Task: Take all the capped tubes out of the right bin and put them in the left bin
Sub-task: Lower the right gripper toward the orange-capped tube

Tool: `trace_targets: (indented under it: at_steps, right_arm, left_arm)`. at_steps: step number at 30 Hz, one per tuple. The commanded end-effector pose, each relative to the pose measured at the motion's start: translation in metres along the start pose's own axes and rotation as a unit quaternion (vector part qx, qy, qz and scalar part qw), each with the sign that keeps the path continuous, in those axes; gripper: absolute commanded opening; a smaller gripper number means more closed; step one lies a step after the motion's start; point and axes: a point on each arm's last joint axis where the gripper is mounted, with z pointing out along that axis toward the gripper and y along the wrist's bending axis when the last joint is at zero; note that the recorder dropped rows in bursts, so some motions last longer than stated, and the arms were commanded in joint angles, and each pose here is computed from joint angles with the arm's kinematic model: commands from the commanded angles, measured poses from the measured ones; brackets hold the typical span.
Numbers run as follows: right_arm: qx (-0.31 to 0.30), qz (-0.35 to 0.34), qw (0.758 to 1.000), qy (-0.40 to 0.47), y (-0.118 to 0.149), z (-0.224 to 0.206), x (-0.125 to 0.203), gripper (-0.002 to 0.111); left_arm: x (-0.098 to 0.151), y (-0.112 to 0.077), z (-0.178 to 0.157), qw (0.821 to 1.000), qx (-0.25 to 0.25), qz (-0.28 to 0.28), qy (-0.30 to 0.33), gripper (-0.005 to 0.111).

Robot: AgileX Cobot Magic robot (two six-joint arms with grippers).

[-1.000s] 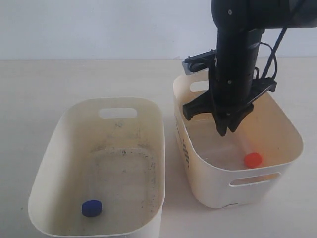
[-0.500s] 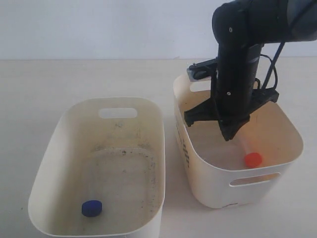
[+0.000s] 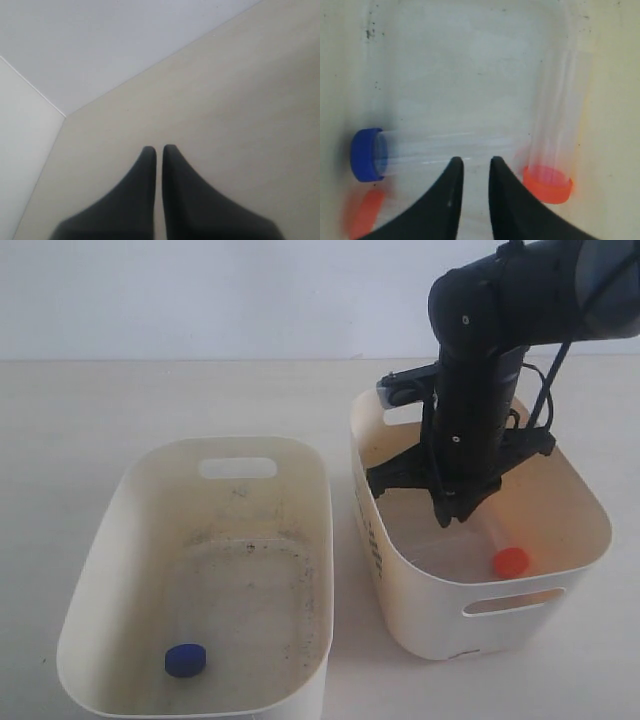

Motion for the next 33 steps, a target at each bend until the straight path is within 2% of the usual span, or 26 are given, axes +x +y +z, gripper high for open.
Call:
trace_targets:
  at_steps: [1, 10, 11, 14, 22, 33]
  right_arm:
    - [-0.003, -0.006, 1.0, -0.002, 0.001, -0.001, 0.001, 0.039]
    - [0.001, -0.029, 0.999, 0.017, 0.003, 0.015, 0.002, 0.04]
    - [0.002, -0.029, 0.999, 0.019, 0.003, 0.016, 0.002, 0.043]
    - [-0.003, -0.03, 1.0, 0.004, 0.004, 0.018, -0.002, 0.062]
    - [0.014, -0.051, 0.998, -0.034, 0.001, 0.018, -0.009, 0.059]
    - [0.023, -0.055, 0.998, 0.011, 0.004, 0.053, -0.008, 0.059]
  left_arm:
    - [-0.001, 0.001, 0.0, 1.0, 0.0, -0.002, -0.003, 0.004]
    - [-0.002, 0.001, 0.0, 1.0, 0.0, -0.002, -0.004, 0.004]
    - [-0.002, 0.001, 0.0, 1.0, 0.0, -0.002, -0.004, 0.004]
    - [-0.001, 0.001, 0.0, 1.0, 0.0, -0.002, -0.003, 0.004]
    - [-0.001, 0.001, 0.0, 1.0, 0.0, -0.002, -0.003, 0.004]
    - [-0.001, 0.001, 0.0, 1.0, 0.0, -0.002, -0.003, 0.004]
